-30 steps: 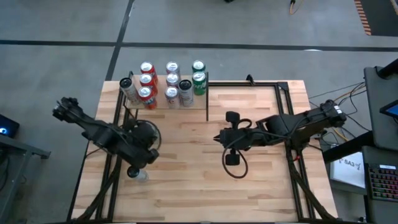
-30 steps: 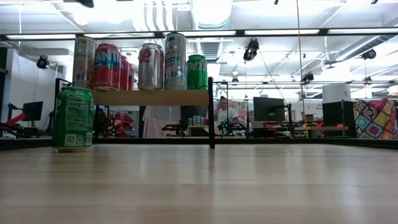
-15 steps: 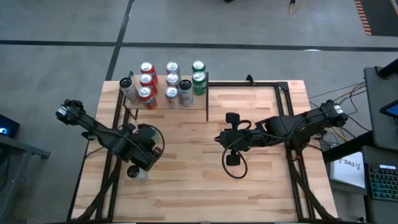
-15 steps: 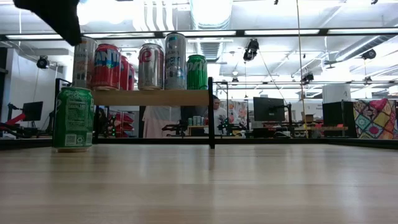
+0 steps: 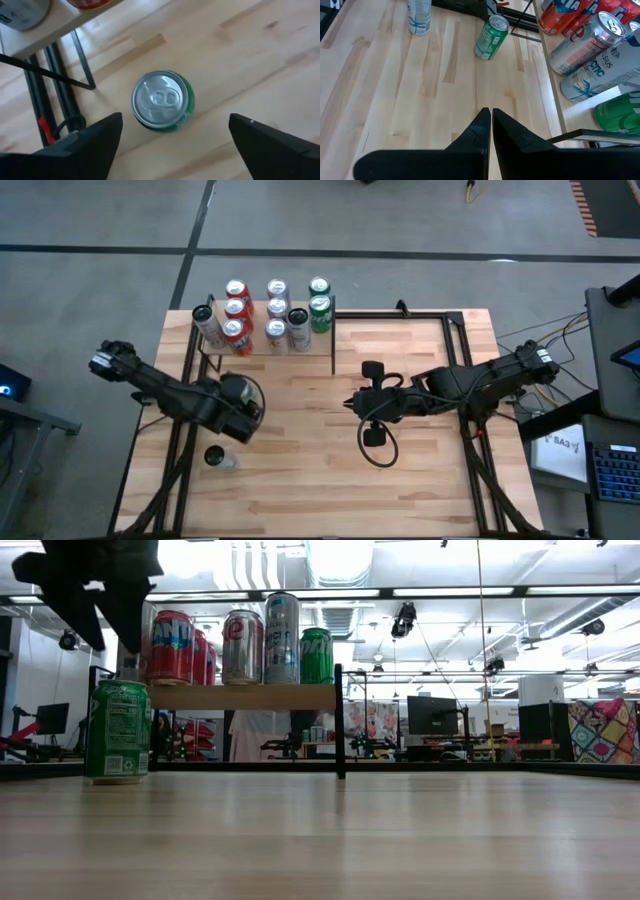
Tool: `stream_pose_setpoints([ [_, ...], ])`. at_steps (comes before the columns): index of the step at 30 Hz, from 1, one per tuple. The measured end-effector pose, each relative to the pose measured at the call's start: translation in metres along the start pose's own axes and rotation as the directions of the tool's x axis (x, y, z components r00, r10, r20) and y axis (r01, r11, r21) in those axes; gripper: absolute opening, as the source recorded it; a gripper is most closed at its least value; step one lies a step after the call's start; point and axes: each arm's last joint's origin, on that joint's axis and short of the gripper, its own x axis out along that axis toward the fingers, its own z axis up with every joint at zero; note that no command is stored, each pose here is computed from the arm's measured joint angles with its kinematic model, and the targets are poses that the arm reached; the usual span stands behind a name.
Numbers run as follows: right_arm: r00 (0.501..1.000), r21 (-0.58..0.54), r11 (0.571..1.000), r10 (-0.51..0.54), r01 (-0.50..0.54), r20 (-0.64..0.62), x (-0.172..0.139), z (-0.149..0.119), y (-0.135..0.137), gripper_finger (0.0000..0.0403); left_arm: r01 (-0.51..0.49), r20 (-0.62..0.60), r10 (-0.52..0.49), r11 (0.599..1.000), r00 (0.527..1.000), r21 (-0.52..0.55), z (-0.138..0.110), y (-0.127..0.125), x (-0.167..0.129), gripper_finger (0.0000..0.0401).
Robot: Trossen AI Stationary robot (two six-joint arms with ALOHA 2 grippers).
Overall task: Place canned beverage on shelf
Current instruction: Put the green soda can aligned with the other green soda cans on the shelf
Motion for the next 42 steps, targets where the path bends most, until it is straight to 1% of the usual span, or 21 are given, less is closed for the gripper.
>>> stream_pose_setpoints([
  [3,1.000,0.000,1.000,0.000,0.000,0.000,0.000,0.000,0.000,0.0009,-0.020,0.005,0.020,1.000,1.000,0.008,0.003,0.001,0.005,0.0357],
  [10,1.000,0.000,1.000,0.000,0.000,-0.004,0.000,0.000,0.000,0.0009,-0.068,0.006,0.068,0.998,0.998,0.008,0.002,0.004,0.018,0.0348],
  [18,1.000,0.001,1.000,0.000,0.000,-0.005,0.000,0.000,0.000,0.0009,-0.075,0.022,0.075,0.997,0.997,-0.005,0.001,0.004,0.025,0.0347],
  [21,1.000,0.007,1.000,0.001,0.000,-0.005,0.000,0.000,0.000,0.0009,-0.069,0.037,0.069,0.998,0.997,-0.010,-0.002,0.003,0.030,0.0347],
  [24,1.000,0.008,1.000,0.000,0.000,-0.005,0.000,0.000,0.000,0.0009,-0.087,0.037,0.088,0.996,0.995,-0.017,-0.006,0.005,0.038,0.0347],
  [42,1.000,0.008,1.000,0.000,0.000,-0.006,0.001,-0.001,0.000,0.0009,-0.049,0.099,0.059,0.994,0.993,-0.098,-0.025,0.003,0.072,0.0347],
])
